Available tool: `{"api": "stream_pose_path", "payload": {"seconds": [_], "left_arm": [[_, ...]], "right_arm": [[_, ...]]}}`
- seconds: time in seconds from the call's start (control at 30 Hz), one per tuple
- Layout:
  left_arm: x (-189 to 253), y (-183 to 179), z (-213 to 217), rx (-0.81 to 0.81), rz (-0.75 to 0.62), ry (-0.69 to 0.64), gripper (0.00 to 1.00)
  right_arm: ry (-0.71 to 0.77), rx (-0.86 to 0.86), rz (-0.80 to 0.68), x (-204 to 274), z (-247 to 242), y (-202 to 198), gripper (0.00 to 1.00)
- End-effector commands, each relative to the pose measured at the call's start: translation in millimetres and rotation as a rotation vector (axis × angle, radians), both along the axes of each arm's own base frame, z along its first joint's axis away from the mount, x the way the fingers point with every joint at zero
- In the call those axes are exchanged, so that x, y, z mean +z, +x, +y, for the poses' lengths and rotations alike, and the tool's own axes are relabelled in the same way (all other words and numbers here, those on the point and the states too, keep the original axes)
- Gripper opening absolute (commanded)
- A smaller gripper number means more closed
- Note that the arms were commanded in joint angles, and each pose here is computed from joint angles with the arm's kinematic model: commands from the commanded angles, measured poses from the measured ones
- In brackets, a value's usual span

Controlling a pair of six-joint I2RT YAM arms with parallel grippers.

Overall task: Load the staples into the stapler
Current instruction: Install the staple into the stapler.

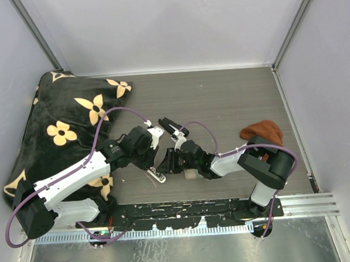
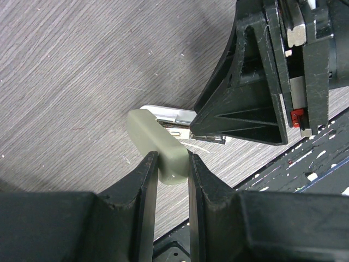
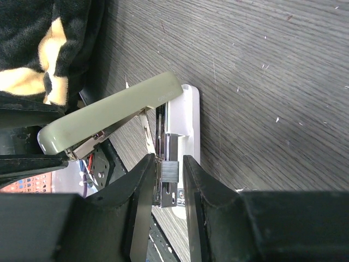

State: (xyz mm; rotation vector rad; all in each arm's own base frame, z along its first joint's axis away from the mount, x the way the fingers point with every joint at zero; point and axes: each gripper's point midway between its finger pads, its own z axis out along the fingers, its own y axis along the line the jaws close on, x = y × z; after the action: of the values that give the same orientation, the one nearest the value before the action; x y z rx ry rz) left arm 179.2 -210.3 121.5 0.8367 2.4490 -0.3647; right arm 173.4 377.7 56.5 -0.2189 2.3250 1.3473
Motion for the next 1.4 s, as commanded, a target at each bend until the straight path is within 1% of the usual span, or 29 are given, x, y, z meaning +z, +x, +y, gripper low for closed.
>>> {"api": "stream_pose_path", "payload": {"seconds": [0.0, 0.47, 0.63, 0.73, 0.9, 1.13, 1.27, 1.37], "left_arm": [[13.6, 1.3, -10.5, -0.028, -0.015, -0.055, 0.00], [14.5, 2.1, -10.6, -0.027, -0.021, -0.056, 0.00], [13.9, 2.2, -10.1, -0.028, -0.020, -0.052, 0.00], [12.3, 1.9, -10.0, -0.030, -0.016, -0.048, 0.00], [9.1, -0.2, -13.0, -0.044, -0.011, -0.036, 0.00], [5.9, -2.9, -18.8, -0.060, -0.001, -0.028, 0.00], [6.0, -4.1, -21.6, -0.060, 0.005, -0.045, 0.00], [4.5, -5.5, -23.6, -0.062, 0.018, -0.050, 0.00]], "right_arm": [[0.034, 0.014, -0.033, 14.3, 11.9, 4.2, 0.33], [0.022, 0.018, -0.029, 12.1, 11.2, 2.1, 0.30], [0.038, 0.013, -0.041, 19.1, 11.4, 3.2, 0.23], [0.052, 0.010, -0.059, 28.5, 12.1, 4.9, 0.20], [0.030, 0.000, -0.124, 43.7, 9.3, 12.1, 0.19], [-0.030, -0.034, -0.232, 60.0, -6.7, 20.9, 0.19], [-0.048, -0.019, -0.267, 64.4, -15.1, 15.7, 0.19], [-0.068, 0.011, -0.337, 72.2, -19.1, 5.8, 0.19]]}}
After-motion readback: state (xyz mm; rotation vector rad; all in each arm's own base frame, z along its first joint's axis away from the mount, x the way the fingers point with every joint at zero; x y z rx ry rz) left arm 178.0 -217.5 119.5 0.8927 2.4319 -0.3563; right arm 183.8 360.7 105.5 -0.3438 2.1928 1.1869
